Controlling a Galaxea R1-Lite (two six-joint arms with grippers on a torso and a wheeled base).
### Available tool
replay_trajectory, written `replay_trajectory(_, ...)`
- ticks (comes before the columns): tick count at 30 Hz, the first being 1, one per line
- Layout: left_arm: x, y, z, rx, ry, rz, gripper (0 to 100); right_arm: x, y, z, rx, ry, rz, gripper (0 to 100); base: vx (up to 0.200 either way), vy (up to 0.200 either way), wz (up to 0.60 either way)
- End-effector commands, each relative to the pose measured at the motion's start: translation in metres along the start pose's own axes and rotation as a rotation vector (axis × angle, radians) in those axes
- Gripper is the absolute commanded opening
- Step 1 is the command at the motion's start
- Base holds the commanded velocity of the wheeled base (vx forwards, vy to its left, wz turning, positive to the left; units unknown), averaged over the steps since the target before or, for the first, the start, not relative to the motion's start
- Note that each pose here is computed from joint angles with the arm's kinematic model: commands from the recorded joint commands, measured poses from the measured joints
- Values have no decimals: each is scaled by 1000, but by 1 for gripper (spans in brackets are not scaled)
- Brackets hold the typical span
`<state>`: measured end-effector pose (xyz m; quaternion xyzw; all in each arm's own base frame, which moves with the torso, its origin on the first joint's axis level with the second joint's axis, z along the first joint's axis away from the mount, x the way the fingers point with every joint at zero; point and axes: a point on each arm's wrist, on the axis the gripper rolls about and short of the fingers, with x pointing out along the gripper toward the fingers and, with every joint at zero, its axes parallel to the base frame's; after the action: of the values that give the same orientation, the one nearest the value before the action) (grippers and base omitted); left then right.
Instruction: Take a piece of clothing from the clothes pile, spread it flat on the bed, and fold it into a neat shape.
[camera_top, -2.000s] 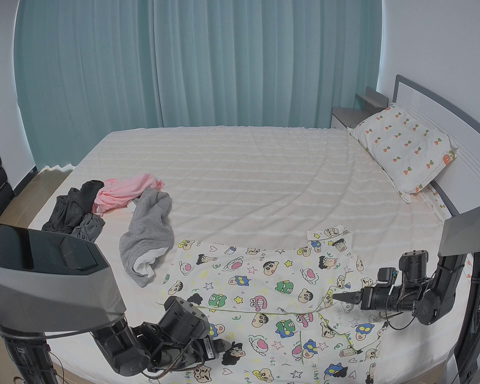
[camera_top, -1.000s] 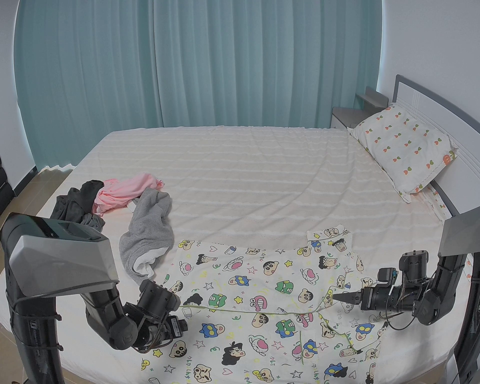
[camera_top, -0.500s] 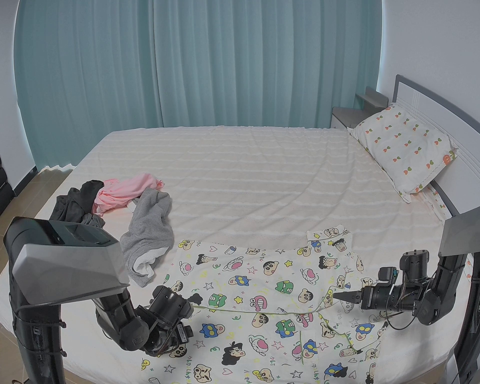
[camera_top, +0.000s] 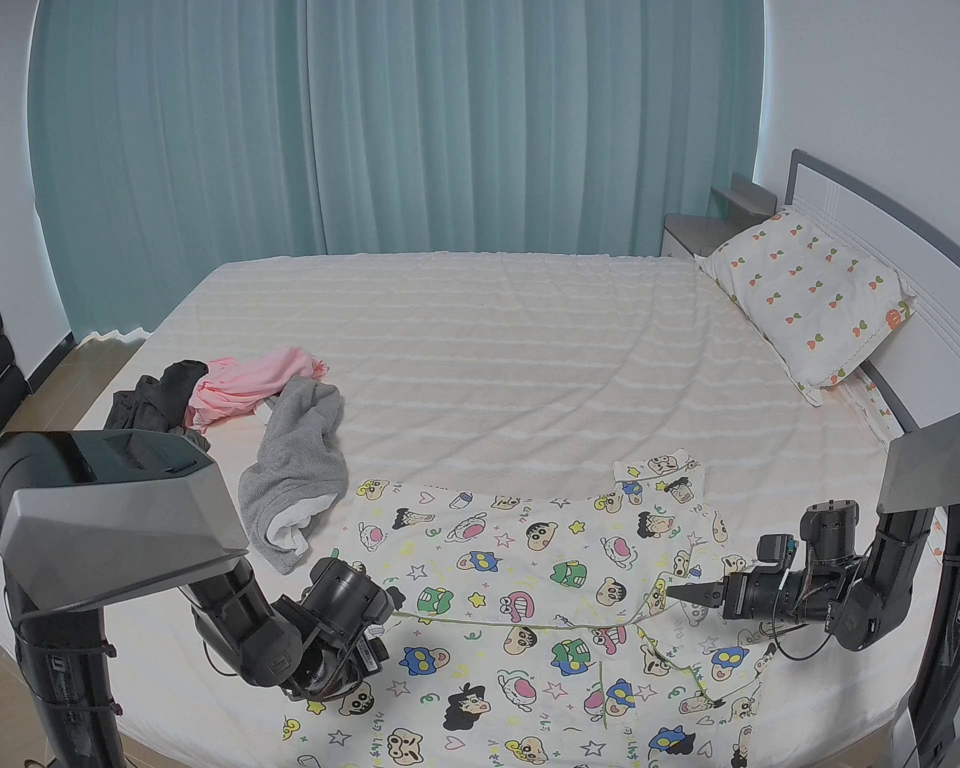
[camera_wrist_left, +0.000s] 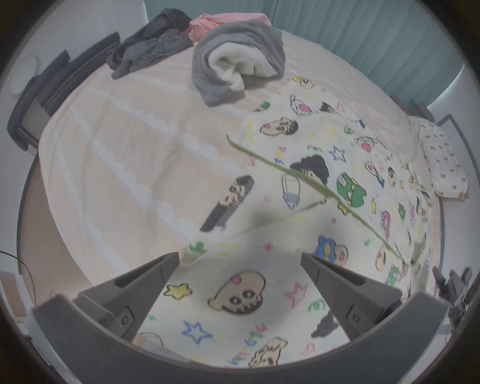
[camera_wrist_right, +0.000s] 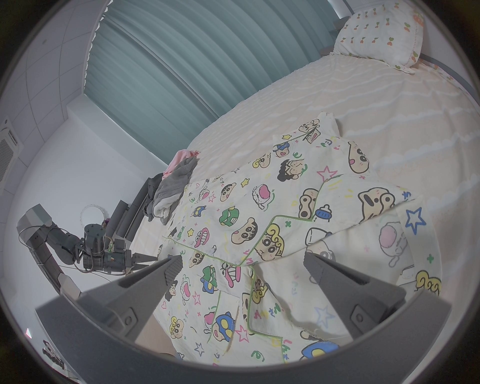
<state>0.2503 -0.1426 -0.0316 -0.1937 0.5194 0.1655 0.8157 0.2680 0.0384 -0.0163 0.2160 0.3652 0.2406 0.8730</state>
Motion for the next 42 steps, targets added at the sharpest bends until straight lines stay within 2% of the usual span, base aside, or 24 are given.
replay_trajectory(1,10,2,6,-43,6,41,100,0,0,0,1,2,0,100,0,0,0)
replay_trajectory(4,10,0,11,-103,4,53,100,0,0,0,1,2,0,100,0,0,0)
replay_trajectory(11,16,-9,15,-138,-28,84,100,0,0,0,-2,2,0,100,0,0,0)
replay_trajectory(17,21,-9,15,-146,-19,126,100,0,0,-1,-1,3,0,100,0,0,0)
replay_trajectory(20,25,-7,11,-122,-24,176,100,0,0,-1,-2,2,0,100,0,0,0)
replay_trajectory(23,26,-7,9,-107,-28,184,100,0,0,-1,-1,3,0,100,0,0,0)
replay_trajectory(27,24,-12,4,-64,-22,181,100,0,0,-1,-2,5,-1,100,0,0,0)
replay_trajectory(31,18,-22,-12,14,-5,176,100,0,0,-1,-2,5,-1,100,0,0,0)
replay_trajectory(34,18,-22,-12,14,-5,176,100,0,0,-1,-2,5,-1,100,0,0,0)
replay_trajectory(35,12,-27,-25,64,1,160,100,0,0,-1,-2,5,-1,100,0,0,0)
replay_trajectory(42,-6,-33,-40,163,12,132,100,0,0,-1,-2,5,-1,100,0,0,0)
